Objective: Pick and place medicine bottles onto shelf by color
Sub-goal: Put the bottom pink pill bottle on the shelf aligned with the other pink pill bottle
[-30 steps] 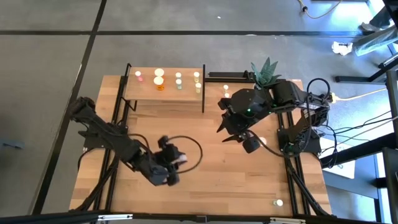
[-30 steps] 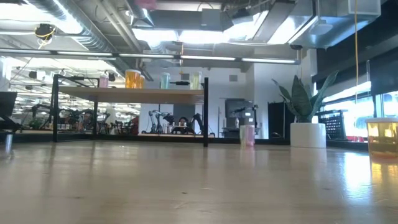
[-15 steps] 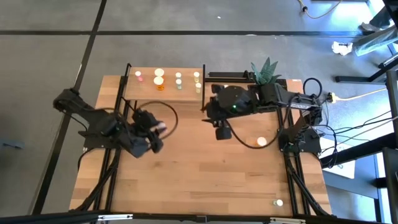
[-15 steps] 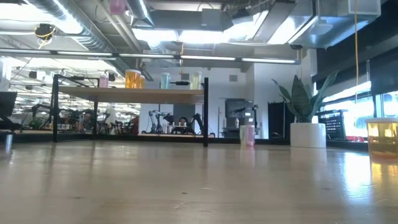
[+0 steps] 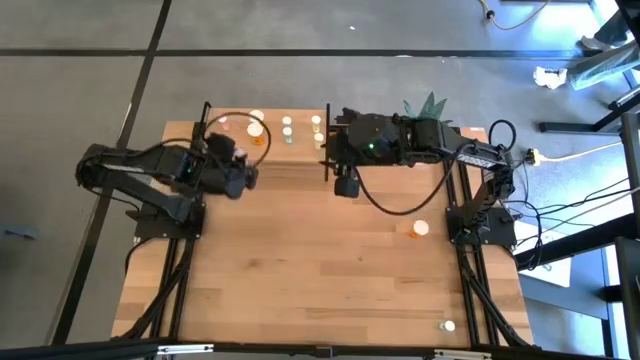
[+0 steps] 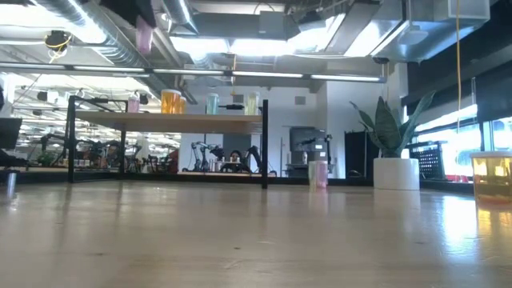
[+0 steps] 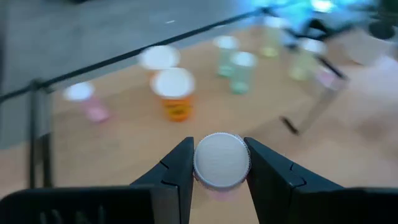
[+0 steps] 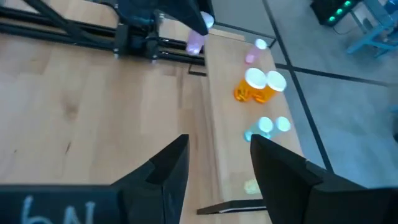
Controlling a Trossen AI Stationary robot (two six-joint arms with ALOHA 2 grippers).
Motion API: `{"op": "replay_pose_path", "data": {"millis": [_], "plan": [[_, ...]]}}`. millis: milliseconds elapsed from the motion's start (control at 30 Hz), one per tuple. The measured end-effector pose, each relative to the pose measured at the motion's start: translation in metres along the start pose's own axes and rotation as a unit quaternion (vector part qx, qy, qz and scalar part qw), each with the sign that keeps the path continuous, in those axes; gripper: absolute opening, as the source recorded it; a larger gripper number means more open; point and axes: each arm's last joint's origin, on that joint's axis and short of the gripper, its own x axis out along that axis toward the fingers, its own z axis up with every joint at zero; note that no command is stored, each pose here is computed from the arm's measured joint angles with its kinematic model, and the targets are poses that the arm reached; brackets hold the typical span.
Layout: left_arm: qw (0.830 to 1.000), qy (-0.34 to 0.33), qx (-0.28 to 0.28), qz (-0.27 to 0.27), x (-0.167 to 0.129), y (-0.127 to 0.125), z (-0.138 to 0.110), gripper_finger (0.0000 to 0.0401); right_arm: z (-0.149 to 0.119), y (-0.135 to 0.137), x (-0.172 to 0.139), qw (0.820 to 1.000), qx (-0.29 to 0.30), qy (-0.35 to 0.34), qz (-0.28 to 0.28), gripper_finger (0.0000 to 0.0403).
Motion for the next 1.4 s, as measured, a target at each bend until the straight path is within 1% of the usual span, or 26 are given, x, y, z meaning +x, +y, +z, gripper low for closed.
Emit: {"op": "replay_pose_path", "data": {"millis": [200,300,367,533,667,800,900,1133,1200,1400], "plan": [[0.996,0.006,-0.045,0.078,0.021,0.016,0.015,0.0113,-0.003,-0.015,0.004,1.0,0.025,0.005,-0.017,0.0172],[0.991,0.018,-0.047,0.125,0.028,0.028,0.018,0.0113,-0.004,-0.02,0.005,0.999,0.03,0.007,-0.023,0.0172],[0.987,0.028,-0.06,0.148,0.032,0.034,0.019,0.0113,-0.005,-0.023,0.005,0.999,0.032,0.008,-0.027,0.0172],[0.982,0.033,-0.07,0.174,0.037,0.04,0.021,0.0113,-0.006,-0.028,0.006,0.999,0.035,0.01,-0.032,0.0172],[0.978,0.047,-0.06,0.197,0.049,0.041,0.006,0.0113,-0.007,-0.033,0.007,0.998,0.039,0.009,-0.038,0.0172],[0.976,0.041,-0.064,0.205,0.061,0.039,-0.006,0.0113,-0.008,-0.037,0.008,0.998,0.042,0.011,-0.042,0.0172],[0.974,0.023,-0.063,0.215,0.063,0.04,-0.007,0.0113,-0.008,-0.039,0.008,0.998,0.044,0.012,-0.045,0.0172],[0.966,0.024,-0.089,0.24,0.076,0.047,-0.007,0.0113,-0.009,-0.042,0.008,0.998,0.045,0.013,-0.048,0.0172],[0.966,0.027,-0.109,0.234,0.08,0.049,-0.006,0.0113,-0.009,-0.041,0.008,0.998,0.045,0.013,-0.048,0.0172],[0.974,0.026,-0.113,0.196,0.081,0.053,0.0,0.0113,-0.009,-0.041,0.008,0.998,0.045,0.013,-0.048,0.0172]]}}
